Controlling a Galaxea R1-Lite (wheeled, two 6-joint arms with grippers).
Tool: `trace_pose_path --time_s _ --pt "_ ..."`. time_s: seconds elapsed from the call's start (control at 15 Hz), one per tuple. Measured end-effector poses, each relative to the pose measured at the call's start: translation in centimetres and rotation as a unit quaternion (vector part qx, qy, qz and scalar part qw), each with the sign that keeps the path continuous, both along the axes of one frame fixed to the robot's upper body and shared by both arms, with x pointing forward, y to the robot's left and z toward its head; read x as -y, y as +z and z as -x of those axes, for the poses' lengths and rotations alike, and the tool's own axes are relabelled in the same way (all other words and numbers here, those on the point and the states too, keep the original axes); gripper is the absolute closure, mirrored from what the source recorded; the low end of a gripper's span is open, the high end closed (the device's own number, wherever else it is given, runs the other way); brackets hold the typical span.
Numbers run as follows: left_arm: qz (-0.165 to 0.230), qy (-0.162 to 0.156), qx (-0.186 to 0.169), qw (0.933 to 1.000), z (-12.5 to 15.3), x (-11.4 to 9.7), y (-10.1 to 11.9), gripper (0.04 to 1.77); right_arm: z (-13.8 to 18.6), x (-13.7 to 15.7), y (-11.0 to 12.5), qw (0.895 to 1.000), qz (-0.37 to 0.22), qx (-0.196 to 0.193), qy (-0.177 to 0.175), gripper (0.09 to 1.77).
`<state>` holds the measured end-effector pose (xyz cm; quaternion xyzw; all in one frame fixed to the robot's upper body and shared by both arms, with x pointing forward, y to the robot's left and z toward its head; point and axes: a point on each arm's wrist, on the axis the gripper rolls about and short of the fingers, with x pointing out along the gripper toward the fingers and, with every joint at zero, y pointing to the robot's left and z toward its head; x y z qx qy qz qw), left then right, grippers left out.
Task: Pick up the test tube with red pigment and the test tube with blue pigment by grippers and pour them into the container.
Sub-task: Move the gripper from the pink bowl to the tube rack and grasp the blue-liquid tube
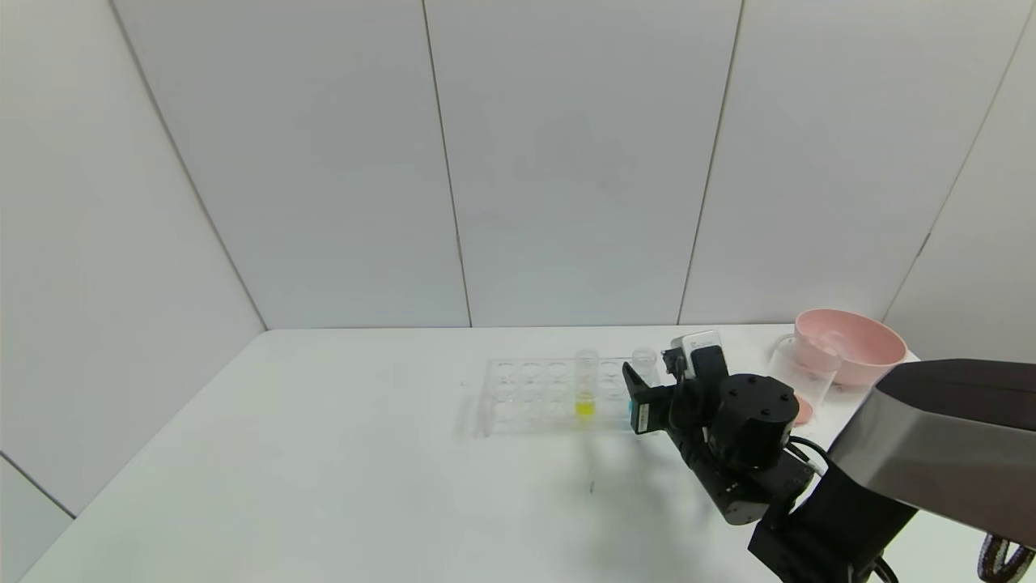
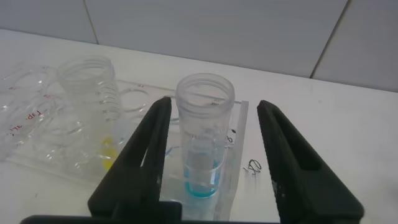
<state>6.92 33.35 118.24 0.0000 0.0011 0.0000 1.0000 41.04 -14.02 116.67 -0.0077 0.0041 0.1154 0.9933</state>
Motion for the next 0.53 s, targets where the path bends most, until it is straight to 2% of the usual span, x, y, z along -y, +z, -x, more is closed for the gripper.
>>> trace_pose_path --time_s 0.13,0.2,0.27,0.53 --pt "0.0 0.0 0.0 1.0 0.0 0.0 0.0 0.05 0.01 0.03 0.05 1.0 -0.001 0.001 0.0 1.06" --pt "0.0 0.0 0.0 1.0 0.0 0.0 0.0 0.05 0.05 0.03 0.04 1.0 0.0 0.0 0.001 1.29" --pt "0.0 0.0 0.0 1.0 0.0 0.0 0.0 0.05 0.07 0.03 0.1 1.0 -0.001 0.001 0.0 1.37" --pt "0.0 0.0 0.0 1.0 0.0 0.0 0.0 0.05 0.1 0.05 0.46 1.0 -0.001 0.006 0.0 1.37"
